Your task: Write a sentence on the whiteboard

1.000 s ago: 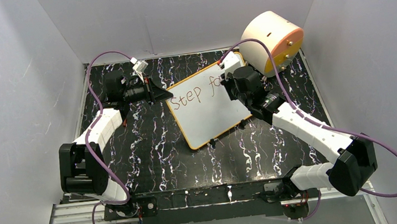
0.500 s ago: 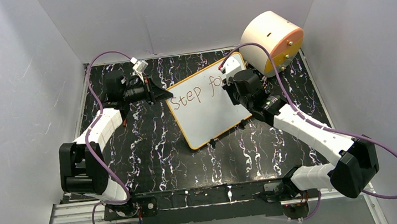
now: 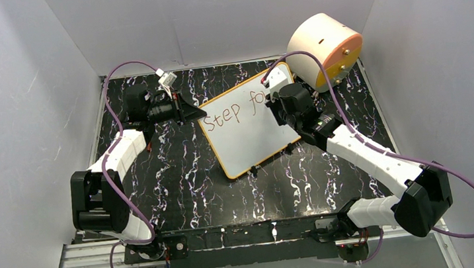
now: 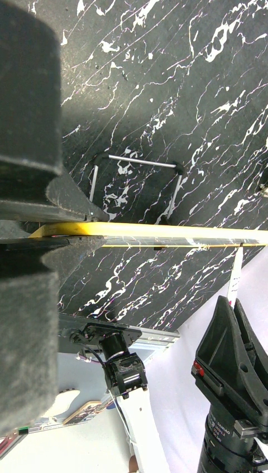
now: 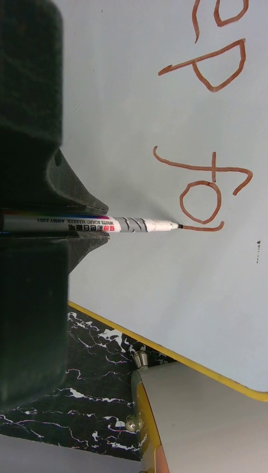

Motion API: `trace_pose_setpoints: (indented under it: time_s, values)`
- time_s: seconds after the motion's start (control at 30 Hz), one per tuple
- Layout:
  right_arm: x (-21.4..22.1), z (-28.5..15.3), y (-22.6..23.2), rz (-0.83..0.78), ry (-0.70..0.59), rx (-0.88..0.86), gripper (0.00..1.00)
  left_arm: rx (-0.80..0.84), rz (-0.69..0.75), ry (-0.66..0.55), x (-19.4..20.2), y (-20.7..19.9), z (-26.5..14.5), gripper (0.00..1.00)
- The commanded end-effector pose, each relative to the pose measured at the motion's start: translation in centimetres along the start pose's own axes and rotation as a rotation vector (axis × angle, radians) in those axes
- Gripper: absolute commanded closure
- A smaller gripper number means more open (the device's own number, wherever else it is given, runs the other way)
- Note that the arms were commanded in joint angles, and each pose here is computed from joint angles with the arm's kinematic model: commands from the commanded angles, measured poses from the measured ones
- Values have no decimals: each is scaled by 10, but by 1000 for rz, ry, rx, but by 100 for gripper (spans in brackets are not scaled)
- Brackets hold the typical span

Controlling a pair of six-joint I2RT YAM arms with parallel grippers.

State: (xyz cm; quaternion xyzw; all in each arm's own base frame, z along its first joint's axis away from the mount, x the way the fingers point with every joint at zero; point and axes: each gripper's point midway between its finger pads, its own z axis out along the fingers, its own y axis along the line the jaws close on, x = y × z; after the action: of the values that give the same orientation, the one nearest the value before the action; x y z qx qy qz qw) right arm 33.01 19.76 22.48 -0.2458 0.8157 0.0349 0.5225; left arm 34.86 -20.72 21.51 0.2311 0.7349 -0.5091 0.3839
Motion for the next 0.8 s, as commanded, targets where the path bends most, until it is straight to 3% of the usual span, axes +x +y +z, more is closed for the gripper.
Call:
trace_pose_setpoints:
  time_s: [0.0,0.77]
  values:
    - [-30,1,-6,25,-108,21,100,-81,-123,126,55,25,9,100]
    - [-55,6,-16,21,-174,64,100,-80,-123,127,55,25,9,100]
